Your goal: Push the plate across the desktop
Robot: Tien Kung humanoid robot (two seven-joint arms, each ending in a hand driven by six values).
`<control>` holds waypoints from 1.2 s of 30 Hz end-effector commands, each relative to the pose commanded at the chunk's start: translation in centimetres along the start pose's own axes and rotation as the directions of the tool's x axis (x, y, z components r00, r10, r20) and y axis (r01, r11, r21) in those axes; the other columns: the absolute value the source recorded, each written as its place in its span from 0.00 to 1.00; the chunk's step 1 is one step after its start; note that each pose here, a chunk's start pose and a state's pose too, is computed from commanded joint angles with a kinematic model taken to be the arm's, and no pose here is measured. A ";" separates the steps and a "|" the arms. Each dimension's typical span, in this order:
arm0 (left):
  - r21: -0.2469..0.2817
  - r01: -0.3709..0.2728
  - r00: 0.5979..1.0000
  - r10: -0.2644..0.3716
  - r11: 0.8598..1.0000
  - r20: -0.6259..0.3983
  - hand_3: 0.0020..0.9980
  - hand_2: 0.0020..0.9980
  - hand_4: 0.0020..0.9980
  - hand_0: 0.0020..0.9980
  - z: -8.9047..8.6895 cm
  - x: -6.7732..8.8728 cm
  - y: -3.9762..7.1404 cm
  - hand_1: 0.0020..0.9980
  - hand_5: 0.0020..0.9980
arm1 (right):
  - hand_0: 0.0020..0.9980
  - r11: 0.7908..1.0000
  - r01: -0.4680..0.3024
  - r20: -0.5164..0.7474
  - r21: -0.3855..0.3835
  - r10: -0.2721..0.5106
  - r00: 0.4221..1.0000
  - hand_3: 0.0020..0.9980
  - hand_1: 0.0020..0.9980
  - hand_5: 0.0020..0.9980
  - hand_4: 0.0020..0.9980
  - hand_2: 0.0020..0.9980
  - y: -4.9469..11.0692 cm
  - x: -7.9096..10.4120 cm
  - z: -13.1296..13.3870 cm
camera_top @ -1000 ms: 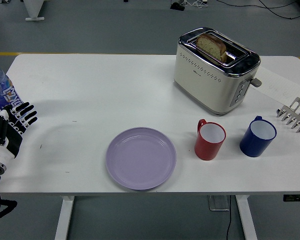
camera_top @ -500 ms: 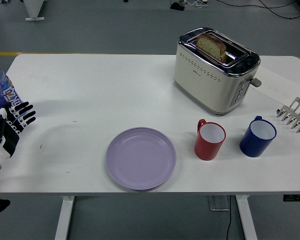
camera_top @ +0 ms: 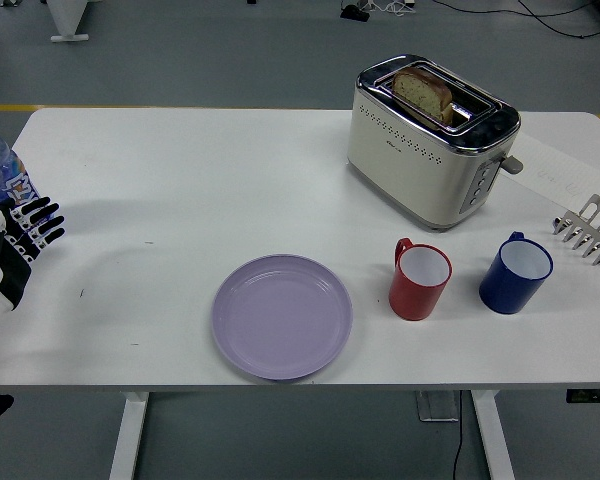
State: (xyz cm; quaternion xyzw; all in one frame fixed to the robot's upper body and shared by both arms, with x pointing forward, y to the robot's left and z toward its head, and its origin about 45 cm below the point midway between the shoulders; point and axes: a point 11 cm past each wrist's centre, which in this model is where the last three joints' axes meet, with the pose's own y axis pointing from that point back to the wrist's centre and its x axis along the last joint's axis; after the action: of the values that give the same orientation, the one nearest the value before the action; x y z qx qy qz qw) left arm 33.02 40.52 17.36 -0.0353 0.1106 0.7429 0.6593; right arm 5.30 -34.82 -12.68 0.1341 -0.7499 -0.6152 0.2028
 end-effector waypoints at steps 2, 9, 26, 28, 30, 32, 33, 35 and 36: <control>-0.006 0.000 1.000 0.000 1.000 -0.002 0.69 0.78 0.56 0.80 0.2 -0.1 -0.1 0.79 1.00 | 0.57 1.000 0.001 -0.004 -0.002 -0.001 1.000 0.62 0.47 0.57 0.39 0.61 0.0 -0.2 0.0; -0.027 -0.013 1.000 0.013 1.000 -0.005 0.69 0.79 0.56 0.80 0.7 0.2 -0.1 0.79 1.00 | 0.57 1.000 0.007 -0.008 0.005 -0.007 1.000 0.62 0.47 0.57 0.39 0.61 0.2 -0.7 -0.6; -0.041 -0.009 1.000 0.009 0.999 -0.003 0.68 0.78 0.57 0.80 1.3 0.0 -0.4 0.79 1.00 | 0.57 1.000 0.013 -0.007 0.021 -0.013 1.000 0.61 0.47 0.57 0.39 0.61 0.3 -0.9 -1.4; -0.043 -0.008 1.000 0.007 0.999 -0.004 0.68 0.78 0.57 0.80 1.4 0.0 -0.5 0.79 1.00 | 0.57 1.000 0.013 -0.006 0.021 -0.013 1.000 0.61 0.47 0.57 0.39 0.61 0.3 -1.0 -1.5; -0.046 -0.006 1.000 0.006 0.999 -0.004 0.68 0.78 0.57 0.80 1.5 -0.1 -0.5 0.79 1.00 | 0.57 1.000 0.013 -0.006 0.020 -0.013 1.000 0.61 0.47 0.57 0.39 0.61 0.3 -1.0 -1.5; -0.047 -0.005 1.000 0.004 0.999 -0.005 0.68 0.78 0.57 0.80 1.6 -0.1 -0.6 0.79 1.00 | 0.57 1.000 0.012 -0.007 0.018 -0.012 1.000 0.61 0.47 0.57 0.39 0.61 0.3 -1.1 -1.5; -0.048 -0.005 1.000 0.005 0.999 -0.005 0.68 0.78 0.57 0.80 1.6 -0.1 -0.6 0.79 1.00 | 0.57 1.000 0.012 -0.008 0.017 -0.012 1.000 0.61 0.47 0.57 0.39 0.61 0.3 -1.1 -1.5; -0.050 -0.007 1.000 0.007 0.999 -0.007 0.68 0.78 0.57 0.80 1.6 -0.1 -0.6 0.79 1.00 | 0.57 1.000 0.013 -0.009 0.016 -0.012 1.000 0.61 0.47 0.57 0.39 0.61 0.4 -1.2 -1.5; -0.050 -0.008 1.000 0.008 0.999 -0.007 0.68 0.78 0.57 0.80 1.6 -0.1 -0.6 0.79 1.00 | 0.57 1.000 0.013 -0.008 0.015 -0.013 1.000 0.61 0.47 0.57 0.39 0.61 0.4 -1.2 -1.5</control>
State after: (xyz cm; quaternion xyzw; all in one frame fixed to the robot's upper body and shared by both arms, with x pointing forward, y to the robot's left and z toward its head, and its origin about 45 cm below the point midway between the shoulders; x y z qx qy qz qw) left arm 33.79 40.86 18.89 -0.0537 0.0944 0.7479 0.6549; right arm 7.10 -35.54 -12.23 0.1430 -0.7529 -0.6102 0.2009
